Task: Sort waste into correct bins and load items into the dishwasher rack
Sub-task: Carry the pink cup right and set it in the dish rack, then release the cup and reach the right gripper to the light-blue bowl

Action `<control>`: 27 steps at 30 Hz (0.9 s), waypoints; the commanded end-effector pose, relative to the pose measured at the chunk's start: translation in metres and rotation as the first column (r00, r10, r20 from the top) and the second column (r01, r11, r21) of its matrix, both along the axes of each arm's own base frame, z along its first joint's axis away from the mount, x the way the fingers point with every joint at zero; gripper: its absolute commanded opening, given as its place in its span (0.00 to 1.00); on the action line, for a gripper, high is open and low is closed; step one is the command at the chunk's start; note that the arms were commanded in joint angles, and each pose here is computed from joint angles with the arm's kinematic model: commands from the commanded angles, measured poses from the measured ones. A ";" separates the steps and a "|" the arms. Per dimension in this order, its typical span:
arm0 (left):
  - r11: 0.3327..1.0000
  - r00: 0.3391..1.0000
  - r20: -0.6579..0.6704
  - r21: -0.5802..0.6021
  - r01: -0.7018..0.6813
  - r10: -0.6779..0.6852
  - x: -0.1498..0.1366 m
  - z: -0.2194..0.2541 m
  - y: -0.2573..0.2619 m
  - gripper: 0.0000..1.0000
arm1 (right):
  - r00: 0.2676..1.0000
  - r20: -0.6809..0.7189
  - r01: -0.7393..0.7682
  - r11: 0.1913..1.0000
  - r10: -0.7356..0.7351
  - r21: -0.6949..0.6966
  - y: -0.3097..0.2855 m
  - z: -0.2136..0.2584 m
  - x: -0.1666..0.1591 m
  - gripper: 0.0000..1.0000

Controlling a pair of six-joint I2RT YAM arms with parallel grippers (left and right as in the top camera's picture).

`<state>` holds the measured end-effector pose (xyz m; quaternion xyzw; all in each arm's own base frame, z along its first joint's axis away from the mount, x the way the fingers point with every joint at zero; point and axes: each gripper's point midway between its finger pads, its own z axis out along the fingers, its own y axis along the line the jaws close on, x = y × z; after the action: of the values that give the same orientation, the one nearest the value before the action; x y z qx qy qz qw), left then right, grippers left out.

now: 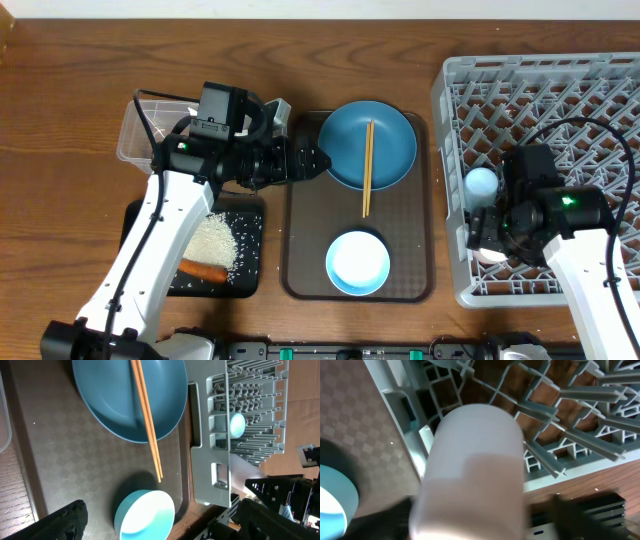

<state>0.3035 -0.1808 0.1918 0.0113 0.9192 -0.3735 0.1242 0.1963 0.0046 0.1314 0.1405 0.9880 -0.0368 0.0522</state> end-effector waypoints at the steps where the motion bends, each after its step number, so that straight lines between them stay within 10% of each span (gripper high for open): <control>1: 1.000 1.000 0.023 0.009 -0.001 0.001 0.002 0.004 0.002 0.98 | 0.999 -0.007 0.032 0.999 -0.031 0.020 -0.001 -0.001 -0.001 0.99; 27: 1.000 1.000 0.023 0.009 -0.001 0.001 0.002 0.004 0.002 0.98 | 0.978 0.144 -0.186 0.945 0.151 0.270 0.049 0.075 0.015 0.99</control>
<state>0.3035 -0.1808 0.1918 0.0113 0.9192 -0.3735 0.1242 0.2152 0.0518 0.2016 0.0796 0.9866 0.1030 0.0979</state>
